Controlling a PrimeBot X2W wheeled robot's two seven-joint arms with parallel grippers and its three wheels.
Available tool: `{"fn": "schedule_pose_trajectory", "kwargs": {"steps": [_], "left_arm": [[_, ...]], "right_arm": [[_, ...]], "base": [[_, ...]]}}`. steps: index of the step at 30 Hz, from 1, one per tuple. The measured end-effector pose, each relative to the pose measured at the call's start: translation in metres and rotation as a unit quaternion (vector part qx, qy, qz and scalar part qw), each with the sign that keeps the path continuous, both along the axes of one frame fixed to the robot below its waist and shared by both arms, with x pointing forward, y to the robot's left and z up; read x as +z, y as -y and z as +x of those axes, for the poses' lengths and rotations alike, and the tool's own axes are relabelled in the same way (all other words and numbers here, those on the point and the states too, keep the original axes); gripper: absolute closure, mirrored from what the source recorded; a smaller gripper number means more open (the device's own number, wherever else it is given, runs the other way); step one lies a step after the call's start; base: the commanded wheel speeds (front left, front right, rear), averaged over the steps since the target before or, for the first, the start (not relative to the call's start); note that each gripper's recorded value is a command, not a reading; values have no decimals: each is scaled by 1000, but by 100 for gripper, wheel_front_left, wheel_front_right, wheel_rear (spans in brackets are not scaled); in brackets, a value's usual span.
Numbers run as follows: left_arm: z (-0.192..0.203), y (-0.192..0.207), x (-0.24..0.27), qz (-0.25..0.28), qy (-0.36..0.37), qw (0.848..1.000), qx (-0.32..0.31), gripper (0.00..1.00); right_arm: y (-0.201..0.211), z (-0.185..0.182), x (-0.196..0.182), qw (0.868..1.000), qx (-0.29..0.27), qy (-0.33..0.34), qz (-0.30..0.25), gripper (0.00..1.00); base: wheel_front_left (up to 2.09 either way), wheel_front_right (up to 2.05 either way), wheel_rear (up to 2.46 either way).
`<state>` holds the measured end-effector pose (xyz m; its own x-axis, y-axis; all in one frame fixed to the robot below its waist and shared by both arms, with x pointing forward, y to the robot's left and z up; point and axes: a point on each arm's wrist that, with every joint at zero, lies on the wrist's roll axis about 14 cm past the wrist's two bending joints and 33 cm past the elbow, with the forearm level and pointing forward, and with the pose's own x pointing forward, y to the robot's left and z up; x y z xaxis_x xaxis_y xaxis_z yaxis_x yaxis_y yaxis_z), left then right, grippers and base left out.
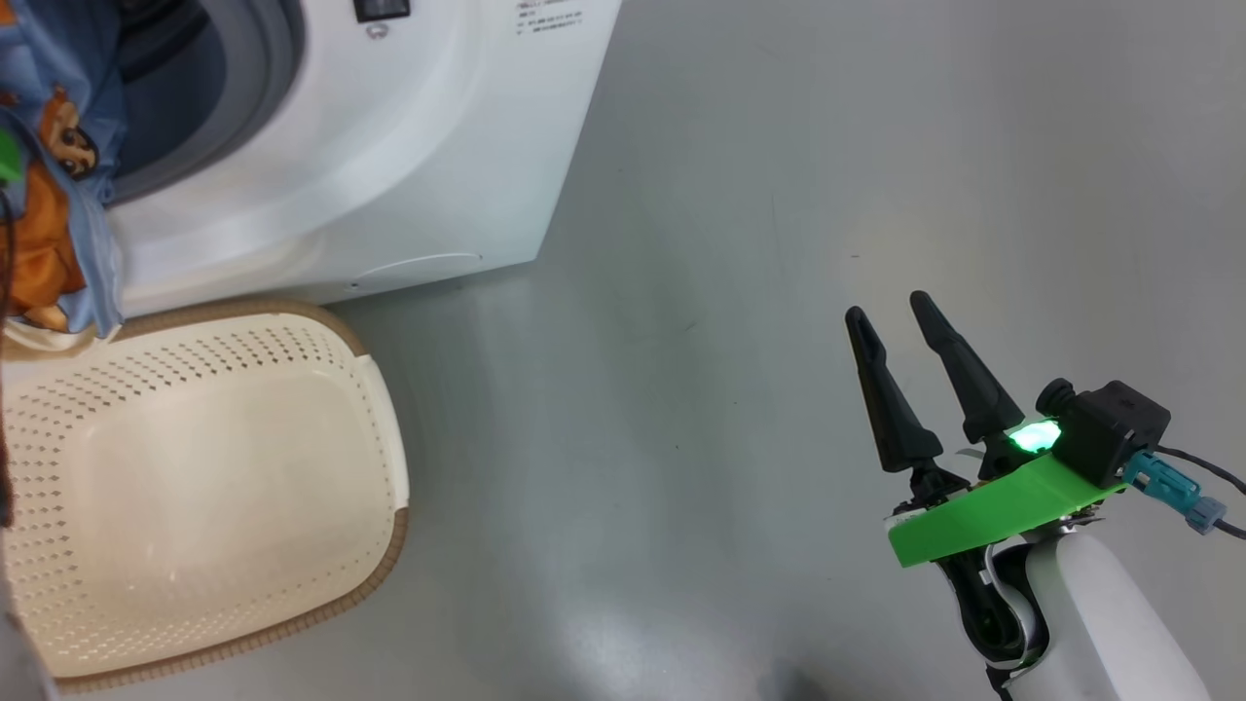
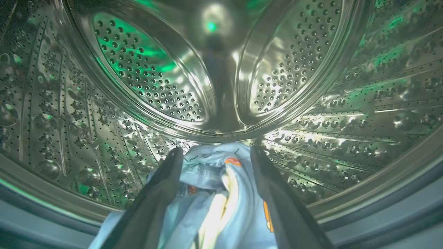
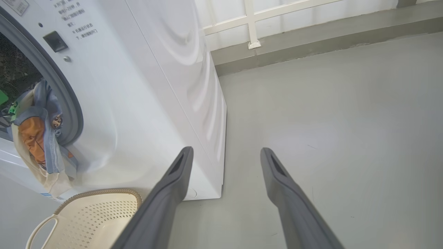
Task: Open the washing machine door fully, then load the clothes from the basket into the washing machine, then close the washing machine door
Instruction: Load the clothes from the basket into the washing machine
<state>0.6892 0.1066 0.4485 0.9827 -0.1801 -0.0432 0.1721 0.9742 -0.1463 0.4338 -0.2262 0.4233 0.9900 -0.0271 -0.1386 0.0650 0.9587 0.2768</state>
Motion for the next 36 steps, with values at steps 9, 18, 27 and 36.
{"fn": "schedule_pose_trajectory", "kwargs": {"steps": [9,18,27,36], "left_arm": [[-23,-3,4,-23,16,1000,7,0],[-59,-15,-7,-28,20,999,16,0],[-103,-33,-22,-16,12,999,29,0],[-150,-53,-42,-5,-16,998,52,0]], "right_arm": [[0,2,8,1000,4,11,-3,0],[-2,9,12,1000,15,20,-6,0],[-8,15,13,999,31,25,-8,0],[-11,19,14,999,40,28,-10,0]], "base": [[0,0,0],[0,0,0],[0,0,0],[0,0,0]]}}
